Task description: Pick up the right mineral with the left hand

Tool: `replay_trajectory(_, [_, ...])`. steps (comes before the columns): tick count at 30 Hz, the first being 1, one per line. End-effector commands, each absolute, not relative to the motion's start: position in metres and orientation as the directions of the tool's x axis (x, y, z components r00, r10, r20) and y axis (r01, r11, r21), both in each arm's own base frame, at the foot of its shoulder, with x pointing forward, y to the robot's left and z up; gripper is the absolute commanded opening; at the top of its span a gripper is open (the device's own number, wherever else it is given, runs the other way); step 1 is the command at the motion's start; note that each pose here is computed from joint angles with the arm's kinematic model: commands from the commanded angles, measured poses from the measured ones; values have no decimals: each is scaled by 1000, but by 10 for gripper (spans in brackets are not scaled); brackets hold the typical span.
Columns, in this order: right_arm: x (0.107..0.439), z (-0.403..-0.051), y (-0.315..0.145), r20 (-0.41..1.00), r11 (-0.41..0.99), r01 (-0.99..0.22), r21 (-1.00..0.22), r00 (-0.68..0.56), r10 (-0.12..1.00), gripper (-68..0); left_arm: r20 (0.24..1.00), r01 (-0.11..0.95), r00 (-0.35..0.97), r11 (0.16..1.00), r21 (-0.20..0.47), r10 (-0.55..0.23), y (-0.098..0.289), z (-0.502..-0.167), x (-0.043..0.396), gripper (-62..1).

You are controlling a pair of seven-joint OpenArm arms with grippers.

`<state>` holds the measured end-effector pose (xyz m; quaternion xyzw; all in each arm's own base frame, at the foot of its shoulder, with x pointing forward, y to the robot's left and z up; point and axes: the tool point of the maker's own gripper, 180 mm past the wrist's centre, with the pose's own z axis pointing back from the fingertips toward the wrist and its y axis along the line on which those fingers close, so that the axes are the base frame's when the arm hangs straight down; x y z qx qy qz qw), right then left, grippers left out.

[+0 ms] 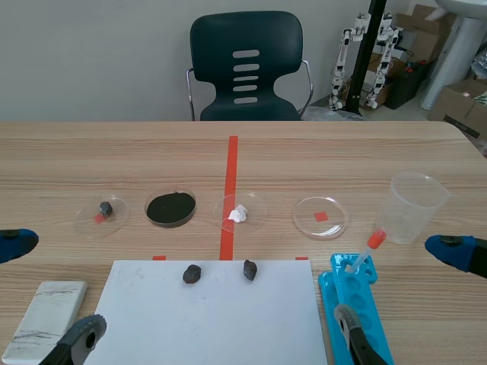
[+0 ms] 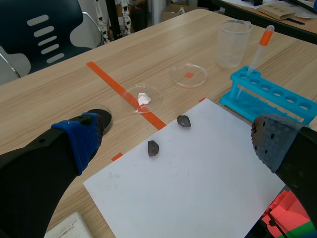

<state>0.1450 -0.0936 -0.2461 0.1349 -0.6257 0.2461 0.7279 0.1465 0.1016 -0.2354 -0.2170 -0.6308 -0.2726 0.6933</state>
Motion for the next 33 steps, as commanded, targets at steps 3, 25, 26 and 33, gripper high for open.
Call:
replay_trajectory(3, [148,-239,-94,981,843,-524,-119,71,182,-52,996,650,39,759,32,-76,99,-229,147,14])
replay_trajectory(25, [148,-239,-94,981,843,-524,-119,71,182,-52,996,650,39,760,32,-75,99,-228,147,14])
replay_trajectory(26, [148,-239,-94,981,843,-524,-119,71,182,-52,996,649,39,760,32,-75,99,-228,147,14])
replay_trajectory(33, [148,-239,-94,981,843,-524,-119,71,182,-52,992,663,39,746,66,-122,97,-234,149,14])
